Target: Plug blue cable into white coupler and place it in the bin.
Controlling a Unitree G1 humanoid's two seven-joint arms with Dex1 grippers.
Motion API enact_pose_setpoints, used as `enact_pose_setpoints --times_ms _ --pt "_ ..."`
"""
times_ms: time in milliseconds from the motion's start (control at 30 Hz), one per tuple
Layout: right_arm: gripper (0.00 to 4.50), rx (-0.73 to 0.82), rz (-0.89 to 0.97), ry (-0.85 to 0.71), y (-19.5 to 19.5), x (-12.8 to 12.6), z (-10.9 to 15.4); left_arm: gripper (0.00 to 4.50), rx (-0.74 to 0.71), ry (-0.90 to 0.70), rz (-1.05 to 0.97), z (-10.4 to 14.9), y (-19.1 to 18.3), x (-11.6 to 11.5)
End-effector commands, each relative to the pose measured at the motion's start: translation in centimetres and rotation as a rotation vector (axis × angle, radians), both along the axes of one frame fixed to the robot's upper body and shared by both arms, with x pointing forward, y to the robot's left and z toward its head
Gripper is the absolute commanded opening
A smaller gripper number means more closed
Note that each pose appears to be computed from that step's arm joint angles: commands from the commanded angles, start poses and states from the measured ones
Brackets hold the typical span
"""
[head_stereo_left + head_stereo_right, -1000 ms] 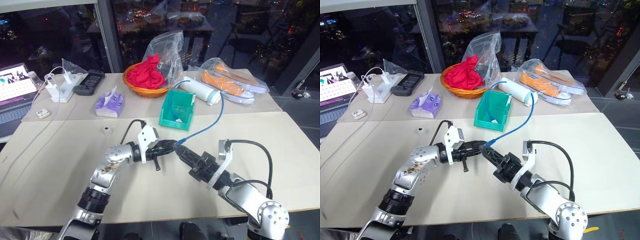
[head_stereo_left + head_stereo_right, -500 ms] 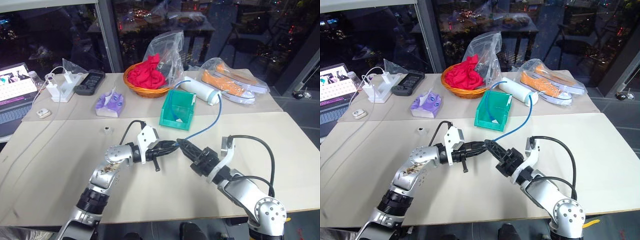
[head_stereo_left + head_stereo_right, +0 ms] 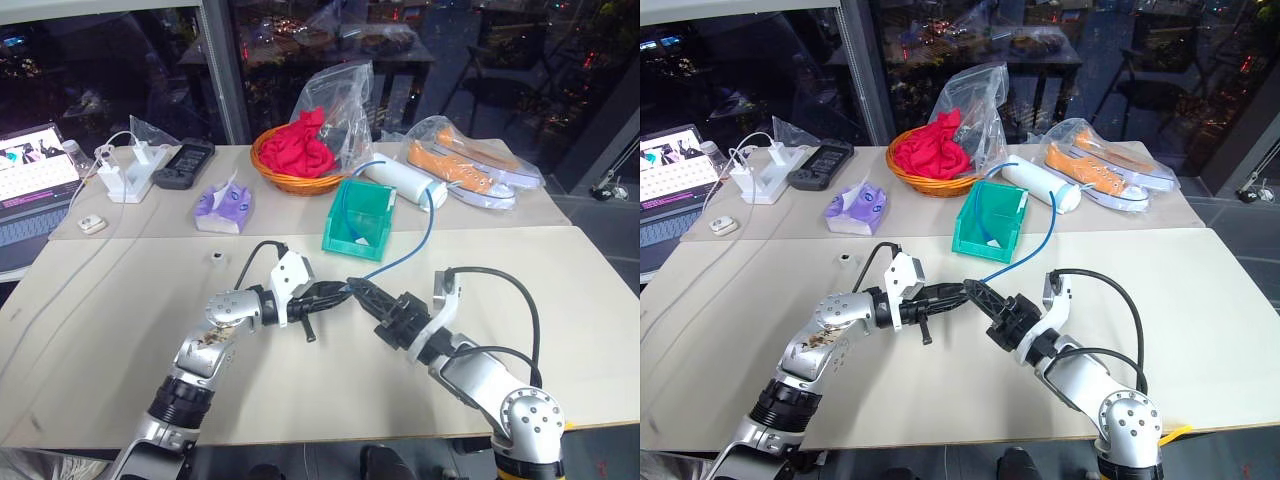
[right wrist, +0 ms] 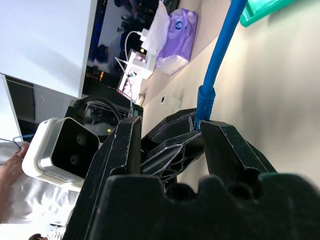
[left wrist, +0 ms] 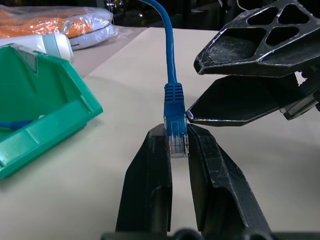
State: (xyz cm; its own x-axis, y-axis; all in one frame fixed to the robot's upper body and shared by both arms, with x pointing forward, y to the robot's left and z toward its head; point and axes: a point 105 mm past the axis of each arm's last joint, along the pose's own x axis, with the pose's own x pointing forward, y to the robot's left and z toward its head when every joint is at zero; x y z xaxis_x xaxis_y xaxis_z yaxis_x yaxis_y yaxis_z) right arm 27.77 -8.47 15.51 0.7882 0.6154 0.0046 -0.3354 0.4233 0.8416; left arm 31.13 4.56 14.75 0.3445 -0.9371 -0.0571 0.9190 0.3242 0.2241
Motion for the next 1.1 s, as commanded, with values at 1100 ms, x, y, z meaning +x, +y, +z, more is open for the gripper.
enact_pose_setpoints --times_ms 1100 --pt "2.20 0.035 -0.004 -0.009 0.4 0.1 0.6 0.18 -0.015 -0.058 -0.055 0.6 -0.7 -1.5"
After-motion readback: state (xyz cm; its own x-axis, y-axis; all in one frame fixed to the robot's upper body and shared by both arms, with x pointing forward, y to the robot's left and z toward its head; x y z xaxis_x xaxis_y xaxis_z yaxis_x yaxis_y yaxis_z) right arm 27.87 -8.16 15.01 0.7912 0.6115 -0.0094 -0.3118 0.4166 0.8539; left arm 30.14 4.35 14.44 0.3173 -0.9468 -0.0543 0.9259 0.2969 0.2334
